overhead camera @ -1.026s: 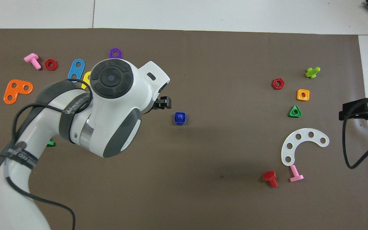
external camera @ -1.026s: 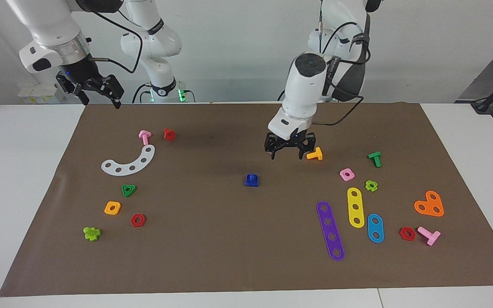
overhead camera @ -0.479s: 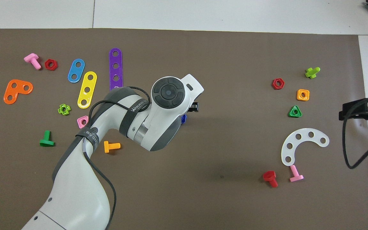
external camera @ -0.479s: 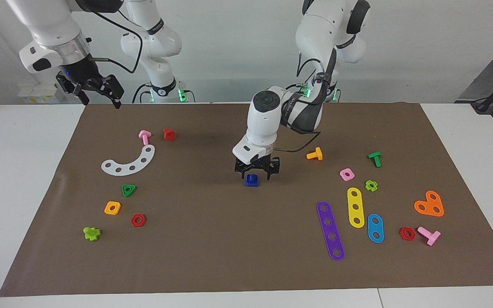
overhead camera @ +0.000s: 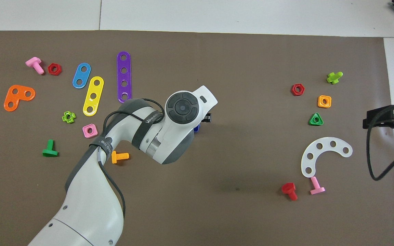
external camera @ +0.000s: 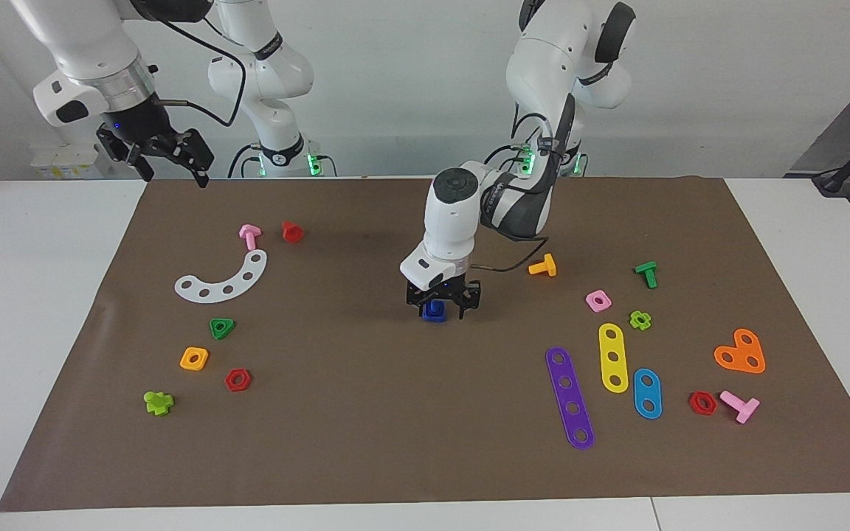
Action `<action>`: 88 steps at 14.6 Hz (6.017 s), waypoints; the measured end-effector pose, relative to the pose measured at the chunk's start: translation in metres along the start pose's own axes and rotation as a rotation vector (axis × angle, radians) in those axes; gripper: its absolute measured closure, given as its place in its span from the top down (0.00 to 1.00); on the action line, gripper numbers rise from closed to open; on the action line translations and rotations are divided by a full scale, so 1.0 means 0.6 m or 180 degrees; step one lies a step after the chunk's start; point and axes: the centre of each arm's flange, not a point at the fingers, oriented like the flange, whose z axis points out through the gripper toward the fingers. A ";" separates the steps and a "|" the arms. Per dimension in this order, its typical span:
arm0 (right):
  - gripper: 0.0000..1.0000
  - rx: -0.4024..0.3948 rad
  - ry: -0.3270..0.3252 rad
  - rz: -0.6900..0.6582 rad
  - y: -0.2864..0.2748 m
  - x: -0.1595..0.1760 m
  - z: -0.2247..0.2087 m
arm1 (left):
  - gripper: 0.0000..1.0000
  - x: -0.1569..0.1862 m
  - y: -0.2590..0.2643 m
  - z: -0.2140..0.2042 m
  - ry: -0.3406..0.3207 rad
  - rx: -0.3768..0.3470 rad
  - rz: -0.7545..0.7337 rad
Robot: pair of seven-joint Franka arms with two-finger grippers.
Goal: Unscrew and place screws in storage area
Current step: 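Twist the blue nut off the bolt with the left gripper, then lift the blue nut and carry it toward the purple strip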
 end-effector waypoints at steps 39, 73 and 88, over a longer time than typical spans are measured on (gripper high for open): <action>1.00 0.0000 0.0000 0.0000 0.000 0.000 0.000 | 0.58 -0.024 0.016 0.028 -0.0120 0.0123 0.0131; 1.00 0.0000 0.0000 0.0000 0.000 0.000 0.000 | 0.48 0.006 0.015 -0.051 -0.0543 0.0134 -0.0087; 1.00 0.0023 0.0107 -0.0062 -0.011 0.006 0.001 | 0.48 0.126 -0.318 -0.039 -0.0866 -0.0035 0.0389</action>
